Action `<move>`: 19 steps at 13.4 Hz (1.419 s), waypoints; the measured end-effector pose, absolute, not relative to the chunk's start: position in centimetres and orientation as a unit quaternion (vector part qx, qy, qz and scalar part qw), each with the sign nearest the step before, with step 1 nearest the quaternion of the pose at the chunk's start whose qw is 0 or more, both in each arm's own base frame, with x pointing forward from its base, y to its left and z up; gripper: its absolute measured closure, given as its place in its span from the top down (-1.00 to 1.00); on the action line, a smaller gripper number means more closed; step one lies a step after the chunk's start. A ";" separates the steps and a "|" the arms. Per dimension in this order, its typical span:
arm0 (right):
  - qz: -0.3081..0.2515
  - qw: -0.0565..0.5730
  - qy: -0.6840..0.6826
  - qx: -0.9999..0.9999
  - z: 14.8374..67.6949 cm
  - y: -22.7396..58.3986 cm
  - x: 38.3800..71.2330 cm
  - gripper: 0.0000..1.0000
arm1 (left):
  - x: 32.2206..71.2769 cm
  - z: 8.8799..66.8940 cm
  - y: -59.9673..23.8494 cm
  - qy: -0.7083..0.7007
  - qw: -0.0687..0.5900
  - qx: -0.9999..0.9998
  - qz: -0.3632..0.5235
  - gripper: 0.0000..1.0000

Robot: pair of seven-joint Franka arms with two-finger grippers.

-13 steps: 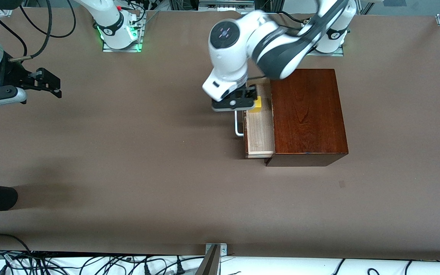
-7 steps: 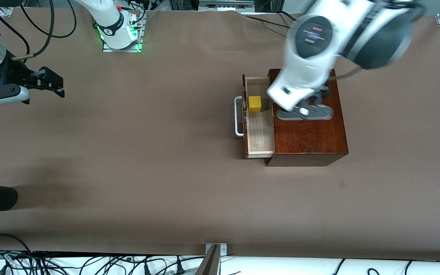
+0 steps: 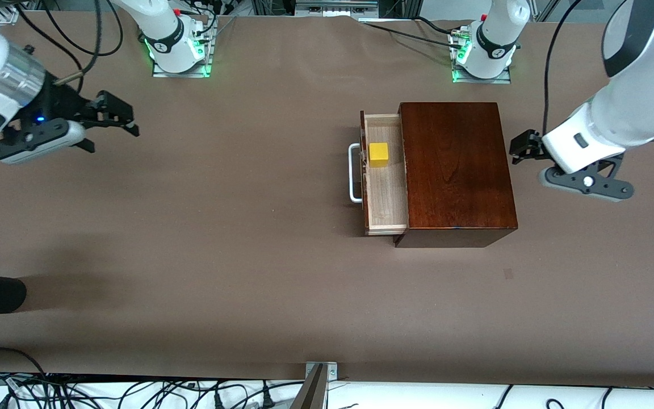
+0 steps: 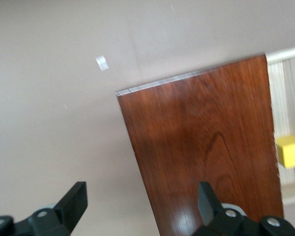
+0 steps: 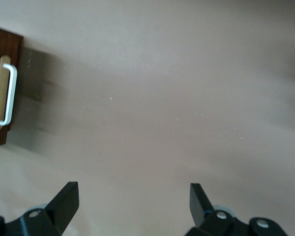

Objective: Open drawer, take yellow block, close drawer

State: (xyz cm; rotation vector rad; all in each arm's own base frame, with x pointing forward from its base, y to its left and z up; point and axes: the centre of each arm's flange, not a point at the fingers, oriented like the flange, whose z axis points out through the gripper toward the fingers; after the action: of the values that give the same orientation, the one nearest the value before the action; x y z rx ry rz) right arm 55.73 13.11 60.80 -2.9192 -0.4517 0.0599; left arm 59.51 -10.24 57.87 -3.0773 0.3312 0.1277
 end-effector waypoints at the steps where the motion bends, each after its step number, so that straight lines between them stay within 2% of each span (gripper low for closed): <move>1: 0.028 0.097 -0.162 -0.982 60.7 14.2 55.3 1.00 | 59.0 58.3 -9.0 0.098 0.022 -0.995 0.012 1.00; 5: 0.057 0.099 -0.247 -0.962 59.1 23.9 52.5 1.00 | 56.6 58.8 -3.0 0.049 0.023 -0.998 -0.019 1.00; 9: 0.078 0.087 -0.373 -0.920 54.9 35.6 48.3 1.00 | 56.1 58.0 -2.5 0.034 0.023 -0.999 -0.009 1.00; 14: 0.015 0.058 -0.511 -0.858 50.0 50.3 42.2 1.00 | 56.1 57.8 -2.3 0.031 0.023 -0.999 -0.008 1.00; 19: -0.036 0.052 -0.630 -0.774 44.4 60.0 42.4 1.00 | 56.1 57.8 -2.2 0.029 0.023 -0.999 -0.008 1.00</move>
State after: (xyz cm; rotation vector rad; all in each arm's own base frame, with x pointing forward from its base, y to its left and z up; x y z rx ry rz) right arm 42.40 60.01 44.37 -2.3552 -1.9150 -0.1085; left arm 56.13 -2.18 57.80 -3.0944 0.0904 -0.0248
